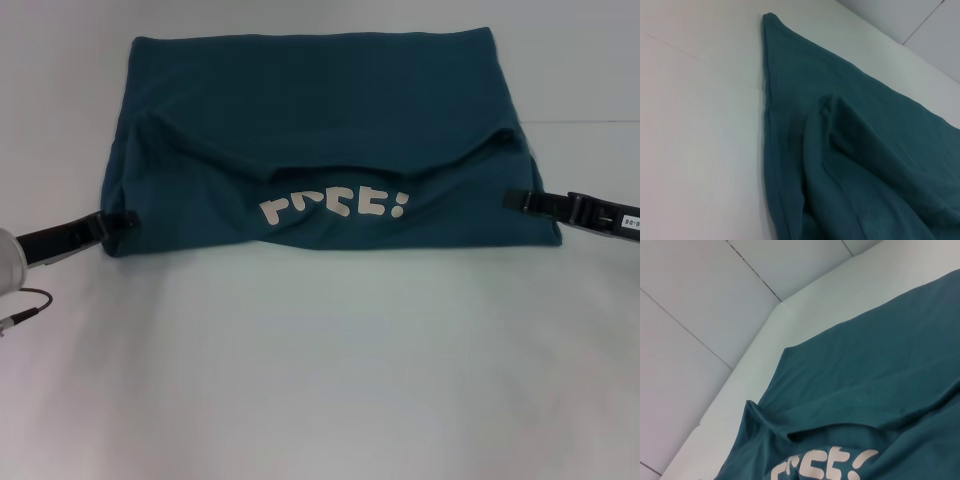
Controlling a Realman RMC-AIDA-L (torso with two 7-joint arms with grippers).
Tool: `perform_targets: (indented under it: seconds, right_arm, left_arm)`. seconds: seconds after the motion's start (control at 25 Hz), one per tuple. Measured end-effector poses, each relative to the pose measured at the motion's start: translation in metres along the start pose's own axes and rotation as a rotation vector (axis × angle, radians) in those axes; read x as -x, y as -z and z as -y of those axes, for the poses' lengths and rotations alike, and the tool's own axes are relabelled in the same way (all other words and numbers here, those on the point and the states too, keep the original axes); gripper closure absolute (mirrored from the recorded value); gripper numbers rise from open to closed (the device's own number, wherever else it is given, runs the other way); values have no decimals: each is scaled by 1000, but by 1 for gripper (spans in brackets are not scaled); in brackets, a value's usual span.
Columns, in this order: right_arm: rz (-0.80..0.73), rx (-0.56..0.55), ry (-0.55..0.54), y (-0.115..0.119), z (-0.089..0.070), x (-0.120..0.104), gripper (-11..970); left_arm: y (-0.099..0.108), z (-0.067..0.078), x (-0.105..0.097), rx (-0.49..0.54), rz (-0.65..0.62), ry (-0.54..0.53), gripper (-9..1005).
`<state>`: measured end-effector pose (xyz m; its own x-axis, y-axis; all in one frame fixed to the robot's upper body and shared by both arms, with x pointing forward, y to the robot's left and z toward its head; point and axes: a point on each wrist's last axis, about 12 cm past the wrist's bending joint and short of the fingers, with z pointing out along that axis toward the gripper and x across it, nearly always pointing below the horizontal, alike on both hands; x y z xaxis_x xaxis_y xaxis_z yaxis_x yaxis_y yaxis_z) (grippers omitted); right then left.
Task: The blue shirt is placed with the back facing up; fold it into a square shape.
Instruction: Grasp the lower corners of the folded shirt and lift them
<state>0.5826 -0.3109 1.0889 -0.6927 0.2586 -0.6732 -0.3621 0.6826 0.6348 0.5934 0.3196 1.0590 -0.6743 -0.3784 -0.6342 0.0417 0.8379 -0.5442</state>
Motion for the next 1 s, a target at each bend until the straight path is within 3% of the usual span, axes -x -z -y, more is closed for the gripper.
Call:
perform_targets:
  seconds: [0.68, 1.0]
  right_arm:
    - [-5, 12, -10, 2, 0, -3, 449]
    - [-5, 13, -12, 2, 0, -4, 448]
  left_arm:
    - [1, 3, 2, -23, -3, -13, 463]
    - [-7, 11, 3, -26, -1, -21, 464]
